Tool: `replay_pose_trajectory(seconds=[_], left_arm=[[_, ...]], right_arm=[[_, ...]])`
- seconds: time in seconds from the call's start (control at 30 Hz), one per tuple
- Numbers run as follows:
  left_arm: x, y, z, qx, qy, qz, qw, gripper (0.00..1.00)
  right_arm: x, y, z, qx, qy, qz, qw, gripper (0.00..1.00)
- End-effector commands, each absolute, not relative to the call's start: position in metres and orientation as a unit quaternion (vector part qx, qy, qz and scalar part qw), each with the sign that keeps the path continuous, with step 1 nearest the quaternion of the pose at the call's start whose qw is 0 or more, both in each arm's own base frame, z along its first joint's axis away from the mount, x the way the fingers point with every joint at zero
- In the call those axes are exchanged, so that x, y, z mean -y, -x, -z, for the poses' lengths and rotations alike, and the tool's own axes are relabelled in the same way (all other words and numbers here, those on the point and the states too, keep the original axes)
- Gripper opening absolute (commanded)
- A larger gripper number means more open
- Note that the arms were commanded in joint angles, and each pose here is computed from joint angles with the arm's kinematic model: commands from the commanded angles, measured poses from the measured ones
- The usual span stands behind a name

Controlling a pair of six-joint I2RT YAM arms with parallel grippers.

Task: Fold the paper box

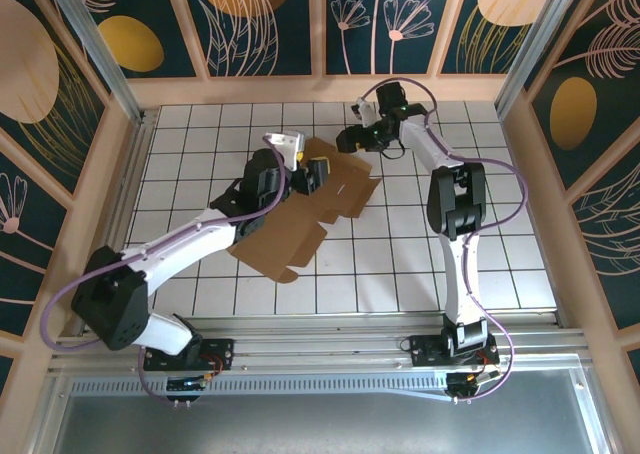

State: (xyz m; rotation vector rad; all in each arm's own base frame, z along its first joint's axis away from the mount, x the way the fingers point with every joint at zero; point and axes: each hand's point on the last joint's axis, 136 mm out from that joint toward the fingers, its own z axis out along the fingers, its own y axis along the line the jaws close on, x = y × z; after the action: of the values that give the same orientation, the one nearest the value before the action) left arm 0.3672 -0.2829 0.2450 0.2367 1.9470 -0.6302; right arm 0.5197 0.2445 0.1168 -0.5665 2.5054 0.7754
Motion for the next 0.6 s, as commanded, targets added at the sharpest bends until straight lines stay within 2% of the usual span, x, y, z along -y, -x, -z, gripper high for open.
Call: replay_pose_trajectory(seconds=[0.0, 0.13, 0.23, 0.33, 0.43, 0.57], left_arm=[[0.247, -0.333, -0.156, -0.902, -0.064, 0.201, 0.378, 0.65], [0.234, -0.319, -0.124, -0.92, -0.037, 0.231, 0.315, 0.65], [0.22, -0.314, -0.116, -0.918, -0.001, 0.252, 0.305, 0.66], [0.208, -0.306, -0.105, -0.922, 0.018, 0.247, 0.297, 0.66], [0.203, -0.295, -0.091, -0.927, 0.036, 0.249, 0.278, 0.66], [0.196, -0.284, -0.074, -0.923, 0.081, 0.263, 0.268, 0.65]], right_arm=[[-0.242, -0.545, -0.12, -0.905, 0.252, -0.18, 0.29, 0.78], [-0.259, -0.545, -0.083, -0.913, 0.288, -0.151, 0.246, 0.78], [-0.264, -0.551, -0.068, -0.915, 0.296, -0.126, 0.245, 0.78], [-0.269, -0.556, -0.064, -0.911, 0.301, -0.117, 0.254, 0.73], [-0.271, -0.556, -0.057, -0.911, 0.307, -0.105, 0.256, 0.62], [-0.274, -0.554, -0.053, -0.907, 0.327, -0.064, 0.258, 0.33]])
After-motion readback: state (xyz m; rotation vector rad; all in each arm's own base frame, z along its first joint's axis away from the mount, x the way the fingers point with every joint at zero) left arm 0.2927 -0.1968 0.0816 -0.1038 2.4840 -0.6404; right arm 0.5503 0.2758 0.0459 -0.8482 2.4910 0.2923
